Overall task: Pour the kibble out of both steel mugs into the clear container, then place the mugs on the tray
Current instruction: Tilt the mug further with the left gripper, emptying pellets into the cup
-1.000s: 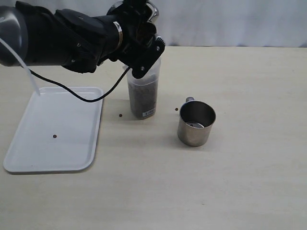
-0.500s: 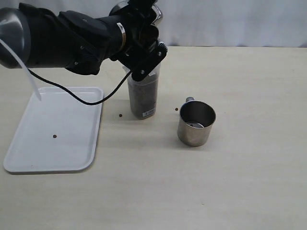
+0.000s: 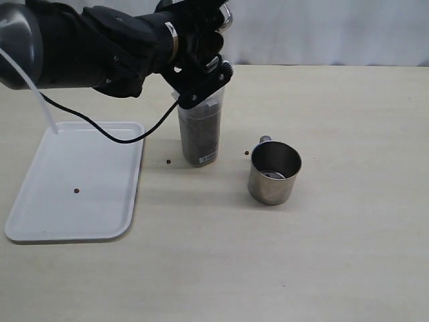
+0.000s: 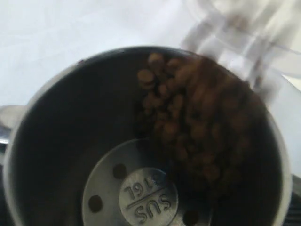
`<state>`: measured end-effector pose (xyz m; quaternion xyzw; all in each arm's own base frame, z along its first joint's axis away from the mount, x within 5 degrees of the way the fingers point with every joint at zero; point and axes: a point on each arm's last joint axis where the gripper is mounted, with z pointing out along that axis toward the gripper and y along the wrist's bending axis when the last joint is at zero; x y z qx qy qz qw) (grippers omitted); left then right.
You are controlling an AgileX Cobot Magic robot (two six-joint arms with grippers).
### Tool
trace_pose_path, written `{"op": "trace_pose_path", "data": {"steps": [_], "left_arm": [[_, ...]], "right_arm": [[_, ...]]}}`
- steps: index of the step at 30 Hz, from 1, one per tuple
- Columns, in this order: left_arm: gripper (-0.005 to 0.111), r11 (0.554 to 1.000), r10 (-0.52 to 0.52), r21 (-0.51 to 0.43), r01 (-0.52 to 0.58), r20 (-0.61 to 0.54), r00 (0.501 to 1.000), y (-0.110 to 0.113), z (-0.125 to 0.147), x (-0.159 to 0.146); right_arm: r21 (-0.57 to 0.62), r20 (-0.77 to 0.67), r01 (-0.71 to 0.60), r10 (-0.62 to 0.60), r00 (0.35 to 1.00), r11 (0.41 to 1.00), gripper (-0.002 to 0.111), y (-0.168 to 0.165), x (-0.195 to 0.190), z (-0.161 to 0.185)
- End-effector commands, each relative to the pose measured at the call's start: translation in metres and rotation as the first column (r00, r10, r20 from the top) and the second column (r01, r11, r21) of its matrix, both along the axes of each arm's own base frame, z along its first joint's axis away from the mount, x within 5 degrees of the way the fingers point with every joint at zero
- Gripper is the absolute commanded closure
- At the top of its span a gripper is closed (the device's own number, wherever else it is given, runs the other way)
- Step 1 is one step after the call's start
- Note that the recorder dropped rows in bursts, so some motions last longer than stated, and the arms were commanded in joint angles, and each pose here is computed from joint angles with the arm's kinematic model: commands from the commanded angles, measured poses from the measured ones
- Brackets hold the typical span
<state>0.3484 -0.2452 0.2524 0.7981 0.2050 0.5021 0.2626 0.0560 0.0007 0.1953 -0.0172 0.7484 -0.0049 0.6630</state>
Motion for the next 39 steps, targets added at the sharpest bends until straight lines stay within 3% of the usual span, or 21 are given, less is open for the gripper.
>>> {"op": "trace_pose_path", "data": {"steps": [1, 22, 39], "left_arm": [[0.107, 0.999, -0.015, 0.047, 0.014, 0.035, 0.999, -0.001, 0.008, -0.001], [0.107, 0.97, -0.093, 0.232, 0.074, 0.069, 0.993, -0.001, 0.008, -0.001], [0.107, 0.962, -0.01, 0.272, -0.033, 0.154, 0.988, -0.016, 0.015, -0.02]], "right_arm": [[-0.003, -0.002, 0.007, -0.007, 1.0, 1.0, 0.104, 0.0, 0.0, -0.001], [-0.003, -0.002, 0.007, -0.007, 1.0, 1.0, 0.104, 0.0, 0.0, -0.001], [-0.003, -0.002, 0.007, -0.007, 1.0, 1.0, 0.104, 0.0, 0.0, -0.001]]}}
